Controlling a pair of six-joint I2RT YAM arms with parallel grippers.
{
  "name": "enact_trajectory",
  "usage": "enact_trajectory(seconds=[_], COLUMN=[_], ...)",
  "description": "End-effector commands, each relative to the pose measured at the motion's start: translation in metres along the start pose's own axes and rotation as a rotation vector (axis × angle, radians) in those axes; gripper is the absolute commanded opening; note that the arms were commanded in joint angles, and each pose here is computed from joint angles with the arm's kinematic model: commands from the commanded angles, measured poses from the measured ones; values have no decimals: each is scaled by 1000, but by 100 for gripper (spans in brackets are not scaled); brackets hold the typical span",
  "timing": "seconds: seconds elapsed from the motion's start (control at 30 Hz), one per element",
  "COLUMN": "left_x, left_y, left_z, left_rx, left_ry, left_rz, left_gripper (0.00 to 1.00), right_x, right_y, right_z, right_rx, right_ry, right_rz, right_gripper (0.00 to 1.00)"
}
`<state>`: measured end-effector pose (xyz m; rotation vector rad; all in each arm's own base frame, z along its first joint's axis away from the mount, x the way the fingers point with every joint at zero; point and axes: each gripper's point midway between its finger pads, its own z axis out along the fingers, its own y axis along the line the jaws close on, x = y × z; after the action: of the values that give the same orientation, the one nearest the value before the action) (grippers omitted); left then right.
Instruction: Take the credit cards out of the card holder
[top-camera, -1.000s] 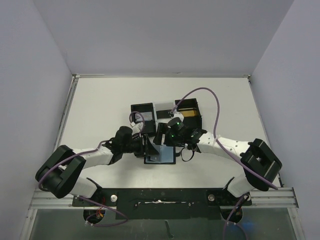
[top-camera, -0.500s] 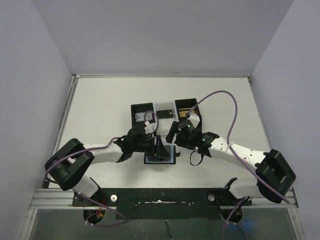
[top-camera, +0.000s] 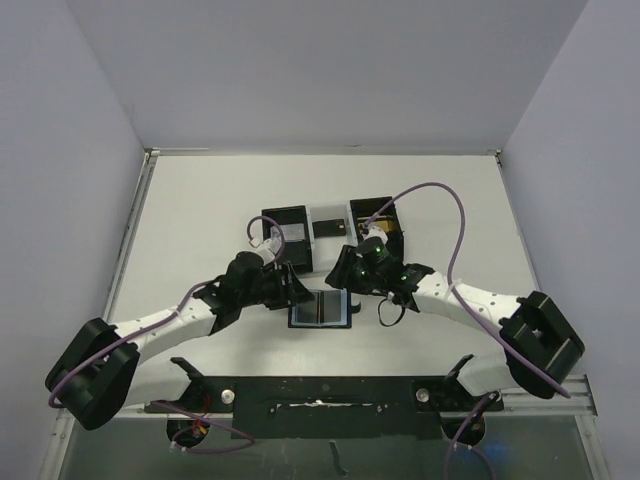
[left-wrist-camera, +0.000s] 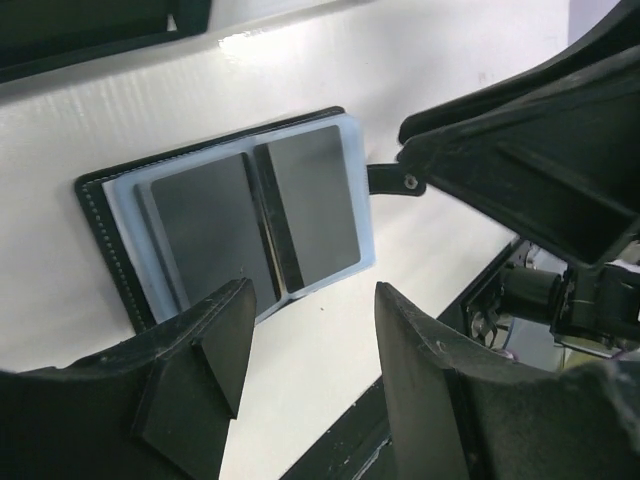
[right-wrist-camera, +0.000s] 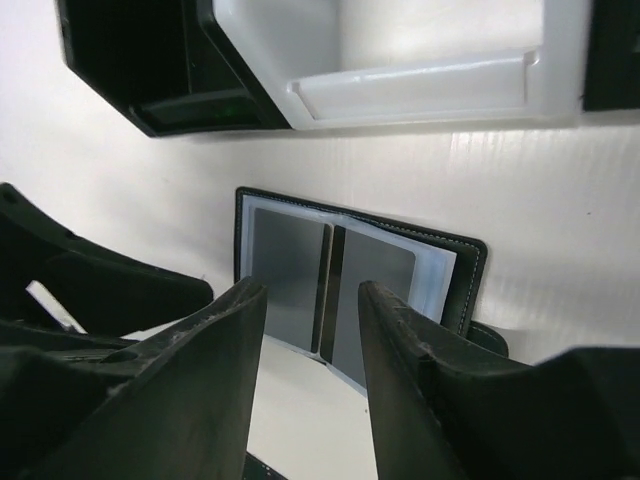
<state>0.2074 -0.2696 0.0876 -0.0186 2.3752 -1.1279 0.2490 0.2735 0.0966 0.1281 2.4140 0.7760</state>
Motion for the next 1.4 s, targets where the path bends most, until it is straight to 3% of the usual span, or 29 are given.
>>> enact_trajectory(seconds=[0.0, 0.27, 0.63, 0.83, 1.17, 1.37], left_x=[-10, -13, 7, 20, 23, 22], left_y=[2, -14, -6, 6, 1, 0], left_z=[-4, 11, 43, 56, 59, 60], left_rx=[-14, 49, 58, 35, 82, 85], left_ry=[-27, 24, 121, 145, 158, 154], left_rz=[11, 22, -27, -114, -135, -142], left_gripper=[50, 50, 49, 42, 18, 13], right_x=[14, 55, 69, 73, 73, 73], right_y=[12, -41, -56, -58, -58, -59], right_z=[15, 31, 33, 34, 35, 35], right_rx=[-39, 163, 169, 166, 158, 160], right_ry=[86, 219, 231, 242, 245, 246], right_rz=[-14, 20, 72, 85, 90, 94], right_gripper=[41, 38, 35, 35, 35, 35])
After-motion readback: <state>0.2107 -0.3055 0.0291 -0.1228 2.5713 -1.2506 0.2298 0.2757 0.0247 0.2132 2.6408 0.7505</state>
